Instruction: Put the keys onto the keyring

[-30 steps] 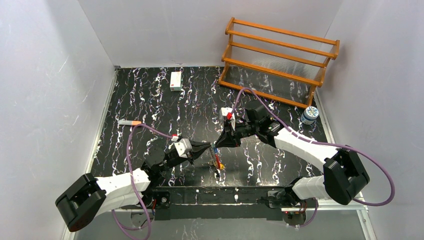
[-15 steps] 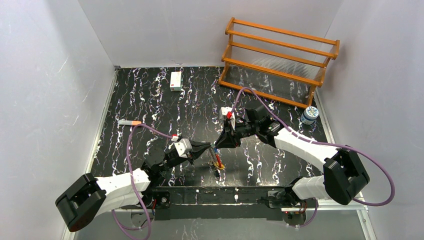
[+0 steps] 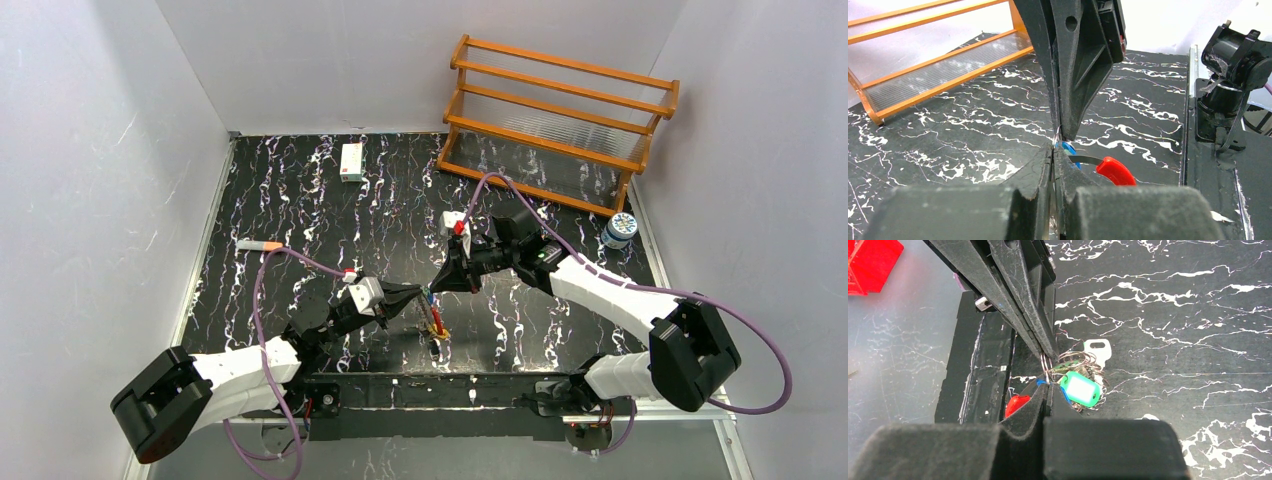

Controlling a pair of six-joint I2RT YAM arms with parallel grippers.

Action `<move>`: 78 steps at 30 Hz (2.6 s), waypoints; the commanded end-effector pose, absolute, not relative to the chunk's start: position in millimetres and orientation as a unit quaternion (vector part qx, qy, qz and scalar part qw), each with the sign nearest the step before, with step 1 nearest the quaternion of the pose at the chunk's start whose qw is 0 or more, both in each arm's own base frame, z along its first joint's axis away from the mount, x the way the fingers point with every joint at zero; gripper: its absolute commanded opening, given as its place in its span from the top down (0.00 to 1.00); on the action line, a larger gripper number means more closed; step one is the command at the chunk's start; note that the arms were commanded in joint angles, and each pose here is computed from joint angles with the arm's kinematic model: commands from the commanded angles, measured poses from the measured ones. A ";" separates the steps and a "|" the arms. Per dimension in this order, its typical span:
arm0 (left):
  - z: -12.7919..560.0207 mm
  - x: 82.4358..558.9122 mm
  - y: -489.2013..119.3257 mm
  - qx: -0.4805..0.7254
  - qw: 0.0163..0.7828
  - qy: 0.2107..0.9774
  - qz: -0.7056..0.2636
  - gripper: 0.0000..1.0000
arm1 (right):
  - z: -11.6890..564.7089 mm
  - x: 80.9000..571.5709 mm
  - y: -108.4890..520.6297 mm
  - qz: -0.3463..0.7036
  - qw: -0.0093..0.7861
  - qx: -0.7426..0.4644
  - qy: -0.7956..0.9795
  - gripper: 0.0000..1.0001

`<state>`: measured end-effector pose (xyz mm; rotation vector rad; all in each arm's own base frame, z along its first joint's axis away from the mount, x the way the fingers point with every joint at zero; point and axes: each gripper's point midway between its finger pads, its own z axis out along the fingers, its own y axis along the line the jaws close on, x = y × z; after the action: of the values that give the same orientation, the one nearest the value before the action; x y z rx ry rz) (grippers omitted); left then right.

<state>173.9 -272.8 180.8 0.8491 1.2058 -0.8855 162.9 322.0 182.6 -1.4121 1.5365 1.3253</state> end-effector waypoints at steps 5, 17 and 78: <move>198.2 170.3 -272.8 0.370 0.672 0.503 -0.398 1.00 | 189.5 176.9 324.7 0.486 0.356 -0.535 0.592 0.99; 200.0 169.1 -272.9 0.371 0.673 0.500 -0.400 1.00 | 154.4 180.7 325.4 0.479 0.295 -0.531 0.633 0.99; 184.3 192.6 -263.6 0.382 0.665 0.556 -0.321 0.54 | 174.5 178.4 318.8 0.420 0.341 -0.588 0.601 0.99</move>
<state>182.1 -264.6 176.5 0.8284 1.2441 -0.8175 174.1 324.3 161.9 -1.4883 1.5528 1.2170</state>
